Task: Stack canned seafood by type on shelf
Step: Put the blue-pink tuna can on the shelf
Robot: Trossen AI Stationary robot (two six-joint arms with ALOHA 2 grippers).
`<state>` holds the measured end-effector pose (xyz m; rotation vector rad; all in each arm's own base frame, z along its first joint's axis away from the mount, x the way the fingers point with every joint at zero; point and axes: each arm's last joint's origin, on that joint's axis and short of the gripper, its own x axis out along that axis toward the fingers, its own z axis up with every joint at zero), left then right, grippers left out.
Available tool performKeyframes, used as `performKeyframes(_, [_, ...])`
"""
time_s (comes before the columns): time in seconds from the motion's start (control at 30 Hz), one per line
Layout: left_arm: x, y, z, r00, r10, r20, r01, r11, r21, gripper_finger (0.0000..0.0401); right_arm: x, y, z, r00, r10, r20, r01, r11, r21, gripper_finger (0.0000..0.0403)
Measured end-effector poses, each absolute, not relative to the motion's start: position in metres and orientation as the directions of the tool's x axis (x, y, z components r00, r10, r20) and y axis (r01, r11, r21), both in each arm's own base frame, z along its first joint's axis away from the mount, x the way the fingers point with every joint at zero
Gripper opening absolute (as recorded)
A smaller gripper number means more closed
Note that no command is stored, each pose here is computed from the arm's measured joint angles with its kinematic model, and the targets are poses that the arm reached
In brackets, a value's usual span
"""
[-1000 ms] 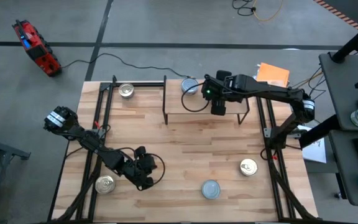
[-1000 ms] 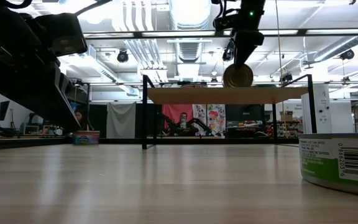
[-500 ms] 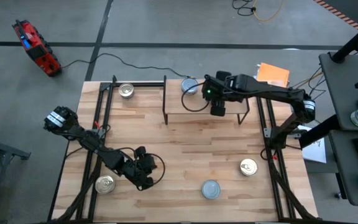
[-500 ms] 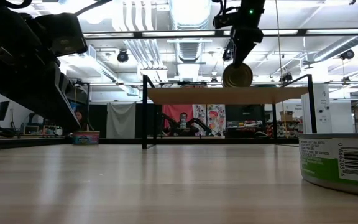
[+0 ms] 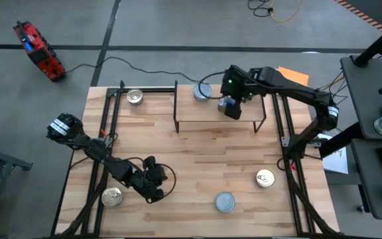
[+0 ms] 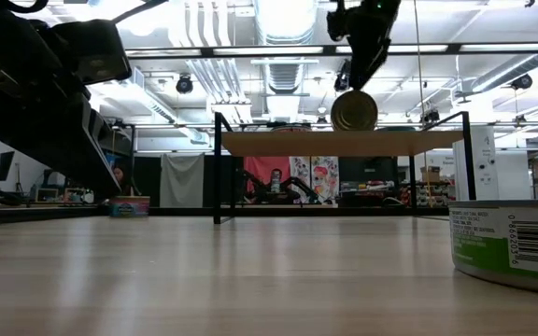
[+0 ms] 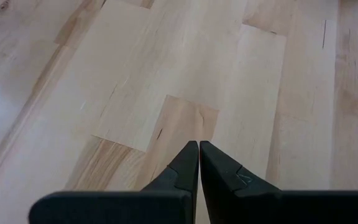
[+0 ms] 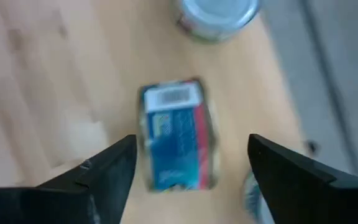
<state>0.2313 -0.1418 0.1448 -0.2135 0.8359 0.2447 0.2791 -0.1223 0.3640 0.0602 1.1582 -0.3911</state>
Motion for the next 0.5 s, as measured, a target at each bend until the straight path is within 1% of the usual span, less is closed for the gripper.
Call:
performKeyframes(0.13, [0.23,-0.141,0.143,0.641,0.133,-0.756,-0.297,0.951,-0.084,0.0,0.275,-0.133,0.357,0.358,-0.16,-0.92,0.337,0.941,-0.032,0.0326])
performKeyframes(0.23, [0.23,-0.141,0.142,0.64,0.134,-0.757,-0.297,0.951,-0.083,0.0,0.276,-0.138,0.352,0.343,-0.152,-0.927,0.319,0.947,-0.037,0.034])
performKeyframes(0.3, [0.23,-0.141,0.142,0.64,0.134,-0.757,-0.297,0.951,-0.083,0.0,0.279,-0.143,0.347,0.326,-0.146,-0.934,0.304,0.952,-0.043,0.0341])
performKeyframes(0.4, [0.23,-0.141,0.142,0.64,0.134,-0.757,-0.297,0.951,-0.082,0.0,0.284,-0.145,0.34,0.31,-0.138,-0.941,0.276,0.96,-0.05,0.0329])
performKeyframes(0.5, [0.23,-0.141,0.142,0.639,0.134,-0.757,-0.297,0.951,-0.082,0.0,0.285,-0.145,0.339,0.31,-0.137,-0.941,0.263,0.963,-0.054,0.0296])
